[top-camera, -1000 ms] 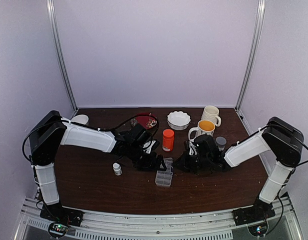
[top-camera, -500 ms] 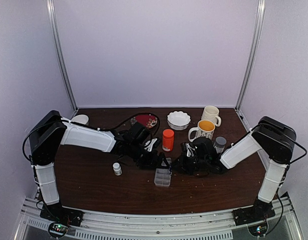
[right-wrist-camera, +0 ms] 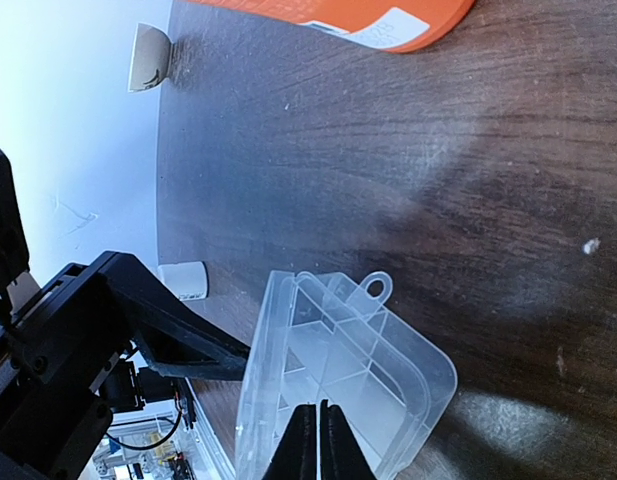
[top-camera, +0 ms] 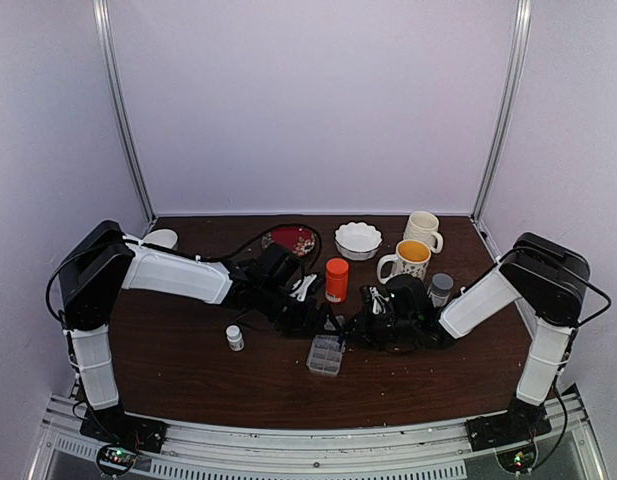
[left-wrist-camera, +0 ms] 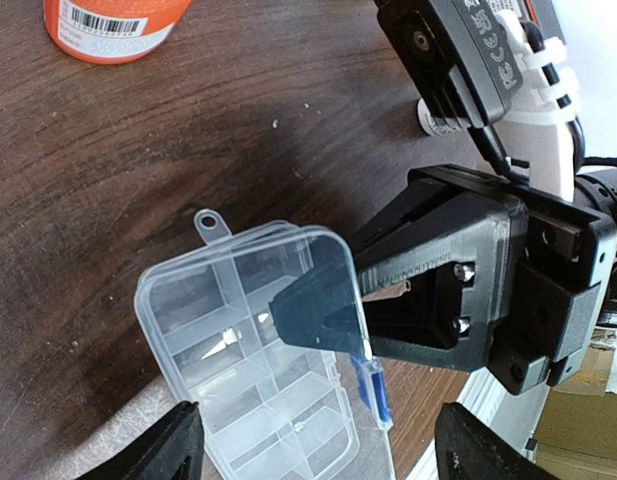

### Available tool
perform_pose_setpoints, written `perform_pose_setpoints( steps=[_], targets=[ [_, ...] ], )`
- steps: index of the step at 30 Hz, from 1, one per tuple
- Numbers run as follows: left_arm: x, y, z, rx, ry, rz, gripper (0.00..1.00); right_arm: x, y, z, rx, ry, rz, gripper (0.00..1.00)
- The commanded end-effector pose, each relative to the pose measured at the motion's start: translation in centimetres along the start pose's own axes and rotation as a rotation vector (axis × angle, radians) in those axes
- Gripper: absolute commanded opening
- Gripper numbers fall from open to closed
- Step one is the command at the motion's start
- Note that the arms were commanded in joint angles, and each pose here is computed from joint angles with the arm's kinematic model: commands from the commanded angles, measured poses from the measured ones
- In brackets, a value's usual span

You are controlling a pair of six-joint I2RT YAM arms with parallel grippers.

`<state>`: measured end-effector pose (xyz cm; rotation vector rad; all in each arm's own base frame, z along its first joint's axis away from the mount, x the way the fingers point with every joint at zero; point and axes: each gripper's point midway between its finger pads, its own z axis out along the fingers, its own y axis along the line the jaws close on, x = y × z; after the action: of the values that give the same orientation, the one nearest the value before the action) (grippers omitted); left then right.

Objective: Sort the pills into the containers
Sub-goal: Open the lid of the pill container.

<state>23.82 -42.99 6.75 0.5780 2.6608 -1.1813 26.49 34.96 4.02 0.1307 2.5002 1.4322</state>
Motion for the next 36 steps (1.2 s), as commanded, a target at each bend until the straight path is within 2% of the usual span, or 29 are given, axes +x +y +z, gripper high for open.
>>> perform_pose_setpoints(
  steps=[1, 5, 9, 13, 21, 32, 36],
  targets=[
    [-1.1, -0.6, -1.2, -0.023, -0.032, 0.056, 0.83, 0.5, -1.5, 0.3, 0.027, 0.015, 0.018, 0.05],
    [-1.8, -1.1, -3.0, -0.131, -0.046, 0.136, 0.86, 0.6, -2.0, 0.3, 0.037, 0.013, 0.025, 0.11],
    [-1.3, -1.2, -3.7, -0.254, -0.016, 0.200, 0.89, 0.5, -1.9, 0.2, 0.031, 0.006, 0.025, 0.22],
    [-0.7, -1.9, -3.8, -0.312, -0.002, 0.240, 0.92, 0.4, -1.6, 0.2, 0.028, 0.001, 0.023, 0.31],
    [-0.3, -1.6, -3.2, -0.405, 0.045, 0.280, 0.93, 0.2, -1.5, 0.2, 0.026, -0.004, 0.025, 0.53],
    [1.0, 0.9, -1.7, -0.495, 0.133, 0.273, 0.91, 0.2, -1.6, 0.1, 0.033, -0.006, 0.024, 0.55],
    [1.3, 1.7, -2.0, -0.537, 0.148, 0.260, 0.87, 0.2, -1.6, 0.2, 0.034, -0.005, 0.024, 0.55]
  ],
)
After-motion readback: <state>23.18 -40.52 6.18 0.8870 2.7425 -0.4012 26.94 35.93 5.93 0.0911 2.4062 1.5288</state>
